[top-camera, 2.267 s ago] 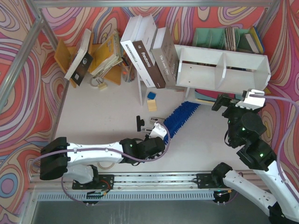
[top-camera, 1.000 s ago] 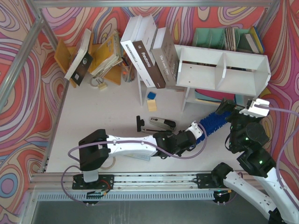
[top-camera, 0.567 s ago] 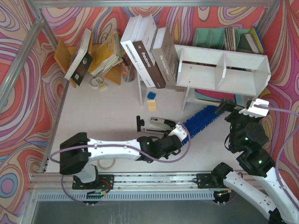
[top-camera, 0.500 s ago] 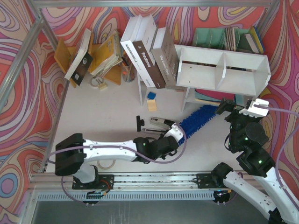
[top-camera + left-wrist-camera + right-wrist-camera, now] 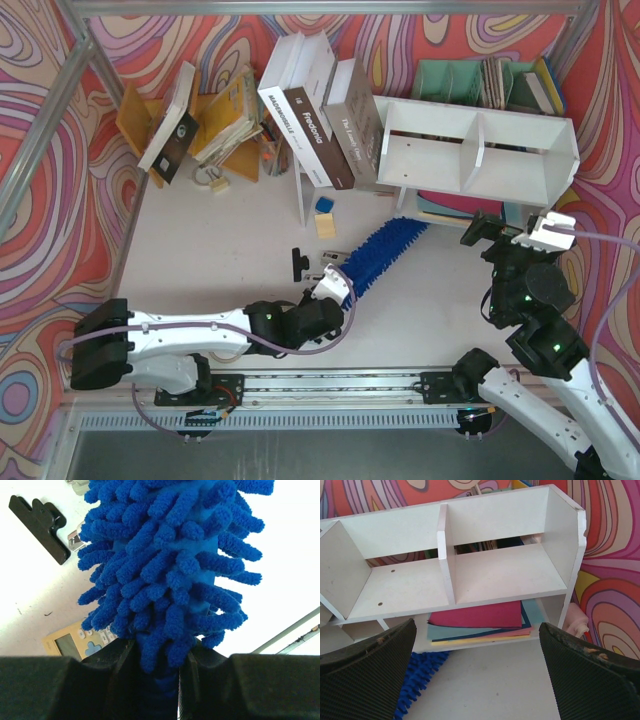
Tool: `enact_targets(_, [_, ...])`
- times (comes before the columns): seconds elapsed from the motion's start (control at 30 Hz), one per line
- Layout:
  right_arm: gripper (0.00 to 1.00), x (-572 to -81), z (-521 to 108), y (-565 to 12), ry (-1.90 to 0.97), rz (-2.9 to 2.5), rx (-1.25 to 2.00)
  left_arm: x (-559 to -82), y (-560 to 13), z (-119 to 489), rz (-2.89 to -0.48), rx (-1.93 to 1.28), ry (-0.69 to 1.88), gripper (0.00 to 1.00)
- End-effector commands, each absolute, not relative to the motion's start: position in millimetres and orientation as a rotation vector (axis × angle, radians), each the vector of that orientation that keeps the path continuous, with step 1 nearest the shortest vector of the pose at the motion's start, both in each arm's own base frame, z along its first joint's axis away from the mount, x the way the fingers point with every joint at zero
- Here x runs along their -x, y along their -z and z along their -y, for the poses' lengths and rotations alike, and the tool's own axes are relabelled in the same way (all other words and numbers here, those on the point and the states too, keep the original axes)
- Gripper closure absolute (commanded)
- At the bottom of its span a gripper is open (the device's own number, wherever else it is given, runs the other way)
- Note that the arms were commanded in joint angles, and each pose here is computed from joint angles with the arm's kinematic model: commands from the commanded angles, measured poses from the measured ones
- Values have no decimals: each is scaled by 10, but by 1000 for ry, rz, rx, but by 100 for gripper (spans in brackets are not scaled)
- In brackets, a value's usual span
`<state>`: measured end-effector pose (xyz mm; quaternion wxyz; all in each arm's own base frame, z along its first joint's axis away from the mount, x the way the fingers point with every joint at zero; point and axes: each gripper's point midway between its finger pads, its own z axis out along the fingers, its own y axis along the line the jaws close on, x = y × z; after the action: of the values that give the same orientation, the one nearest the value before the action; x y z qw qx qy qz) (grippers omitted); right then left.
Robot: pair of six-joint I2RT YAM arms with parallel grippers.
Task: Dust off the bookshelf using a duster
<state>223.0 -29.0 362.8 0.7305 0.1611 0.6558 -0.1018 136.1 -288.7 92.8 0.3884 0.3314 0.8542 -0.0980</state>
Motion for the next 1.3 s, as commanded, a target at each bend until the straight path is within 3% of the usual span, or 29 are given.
enact_targets(0.0, [1, -2202, 311, -3679, 212, -1411, -365, -1542, -1095, 2841, -2123, -691, 235, 100])
enact_targets(0.93, [1, -2226, 293, -3656, 216, -1417, -356, -1505, -1225, 4719, -1953, -1118, 467, 100])
enact_targets(1.27, [1, -2225, 297, -3653, 219, -1414, -355, -1519, -1168, 4512, -1981, -1087, 421, 100])
